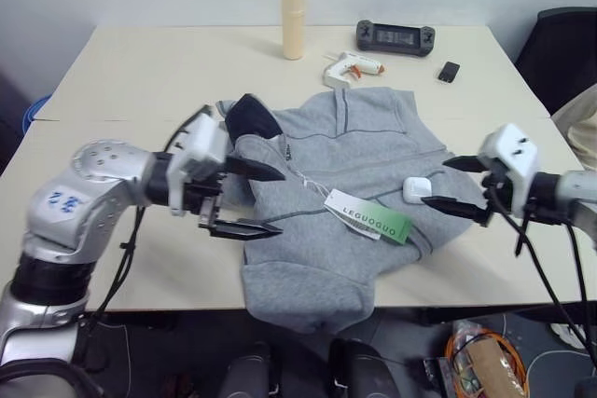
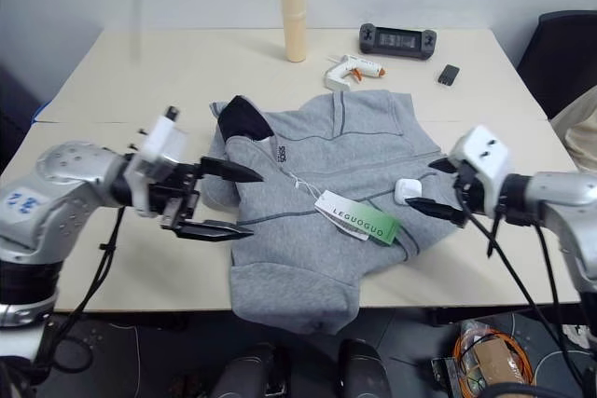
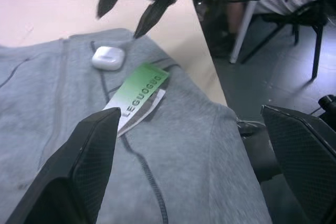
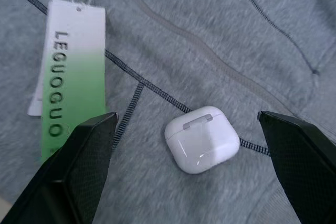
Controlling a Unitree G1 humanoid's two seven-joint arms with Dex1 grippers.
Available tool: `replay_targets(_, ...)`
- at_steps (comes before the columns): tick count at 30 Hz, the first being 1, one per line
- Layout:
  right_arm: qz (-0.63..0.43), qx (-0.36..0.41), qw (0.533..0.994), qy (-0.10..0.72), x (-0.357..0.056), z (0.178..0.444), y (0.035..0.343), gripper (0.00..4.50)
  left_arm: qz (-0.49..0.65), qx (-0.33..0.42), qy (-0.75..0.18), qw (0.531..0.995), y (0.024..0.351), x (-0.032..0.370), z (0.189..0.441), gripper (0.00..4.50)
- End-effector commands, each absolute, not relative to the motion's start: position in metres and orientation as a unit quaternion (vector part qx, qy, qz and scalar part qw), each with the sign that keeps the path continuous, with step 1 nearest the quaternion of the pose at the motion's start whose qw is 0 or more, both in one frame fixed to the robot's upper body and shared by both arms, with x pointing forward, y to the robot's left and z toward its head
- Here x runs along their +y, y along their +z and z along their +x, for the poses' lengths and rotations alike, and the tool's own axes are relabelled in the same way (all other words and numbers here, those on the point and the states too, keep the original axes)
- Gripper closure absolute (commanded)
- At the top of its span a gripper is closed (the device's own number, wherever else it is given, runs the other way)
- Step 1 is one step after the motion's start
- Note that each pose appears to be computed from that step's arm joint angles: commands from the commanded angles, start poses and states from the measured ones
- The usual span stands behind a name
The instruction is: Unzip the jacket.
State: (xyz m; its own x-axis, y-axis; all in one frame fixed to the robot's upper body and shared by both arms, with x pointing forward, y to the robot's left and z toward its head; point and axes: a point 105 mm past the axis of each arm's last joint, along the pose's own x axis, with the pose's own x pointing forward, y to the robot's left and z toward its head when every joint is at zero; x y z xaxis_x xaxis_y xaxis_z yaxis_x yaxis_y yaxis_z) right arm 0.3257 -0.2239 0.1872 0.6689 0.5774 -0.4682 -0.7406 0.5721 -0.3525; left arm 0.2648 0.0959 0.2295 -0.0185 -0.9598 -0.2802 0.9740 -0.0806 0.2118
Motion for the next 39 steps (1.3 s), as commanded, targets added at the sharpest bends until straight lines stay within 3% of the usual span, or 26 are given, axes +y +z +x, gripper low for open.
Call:
replay_targets(1,-0.337,0.176,0.848,0.37,-0.228,0.344,0.173,0.03,0.221,0.005,-0.732,0.645,0.227,0.081,0.266,0.0)
replay_targets(15,-0.368,0.217,0.819,0.384,-0.233,0.382,0.152,0.03,0.236,-0.009,-0.736,0.635,0.223,0.075,0.272,0.0)
replay_targets(17,-0.363,0.212,0.82,0.389,-0.23,0.384,0.153,0.41,0.237,-0.011,-0.735,0.635,0.223,0.074,0.272,0.0)
replay_targets(21,-0.352,0.206,0.82,0.402,-0.225,0.384,0.153,1.67,0.242,-0.015,-0.732,0.637,0.225,0.074,0.274,0.0)
replay_targets(26,-0.34,0.181,0.837,0.388,-0.225,0.381,0.159,1.74,0.241,-0.019,-0.731,0.638,0.227,0.072,0.276,0.0)
replay_targets(30,-0.318,0.136,0.877,0.334,-0.235,0.368,0.179,1.74,0.237,-0.025,-0.731,0.639,0.227,0.07,0.276,0.0)
replay_targets(39,-0.249,0.112,0.96,0.057,-0.319,0.305,0.209,1.74,0.225,-0.04,-0.738,0.635,0.229,0.062,0.276,0.0)
